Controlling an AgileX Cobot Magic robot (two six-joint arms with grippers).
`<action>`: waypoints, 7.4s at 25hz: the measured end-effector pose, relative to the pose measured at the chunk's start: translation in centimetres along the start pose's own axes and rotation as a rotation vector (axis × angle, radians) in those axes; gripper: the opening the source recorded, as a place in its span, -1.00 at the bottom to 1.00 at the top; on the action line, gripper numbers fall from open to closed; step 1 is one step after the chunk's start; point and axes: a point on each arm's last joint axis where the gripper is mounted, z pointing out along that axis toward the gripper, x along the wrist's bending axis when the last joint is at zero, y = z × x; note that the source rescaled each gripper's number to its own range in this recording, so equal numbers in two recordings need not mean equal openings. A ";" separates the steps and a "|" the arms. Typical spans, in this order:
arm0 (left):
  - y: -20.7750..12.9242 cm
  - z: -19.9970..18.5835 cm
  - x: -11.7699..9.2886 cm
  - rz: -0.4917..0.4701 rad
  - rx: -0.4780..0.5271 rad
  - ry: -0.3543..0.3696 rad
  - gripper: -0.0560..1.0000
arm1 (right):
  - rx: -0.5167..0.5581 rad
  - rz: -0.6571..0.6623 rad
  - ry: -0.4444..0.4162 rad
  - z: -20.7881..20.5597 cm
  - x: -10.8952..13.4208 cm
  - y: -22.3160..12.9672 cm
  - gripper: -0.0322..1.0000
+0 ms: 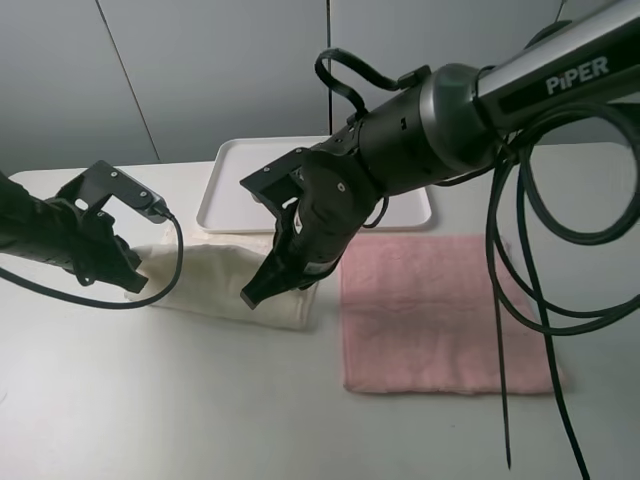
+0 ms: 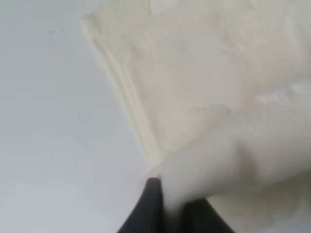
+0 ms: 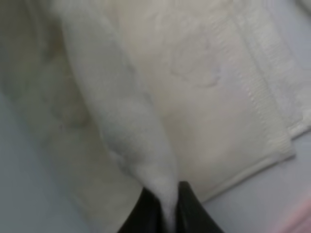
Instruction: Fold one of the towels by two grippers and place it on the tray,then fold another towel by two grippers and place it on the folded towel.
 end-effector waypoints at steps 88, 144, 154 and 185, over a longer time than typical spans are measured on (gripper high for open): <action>6.0 8.4 5.7 -0.386 0.474 -0.117 0.74 | 0.284 0.492 0.159 5.1 -3.0 2.4 0.52; 6.1 8.4 5.6 -0.389 0.468 -0.124 0.74 | -0.128 0.778 0.583 7.0 1.2 6.4 -0.84; 6.1 8.4 5.6 -0.394 0.467 -0.127 0.74 | -0.172 0.819 0.578 7.6 1.7 7.5 -0.84; 11.9 5.4 9.6 -0.387 0.411 -0.155 0.74 | -0.152 0.929 0.635 8.5 2.2 7.5 -0.67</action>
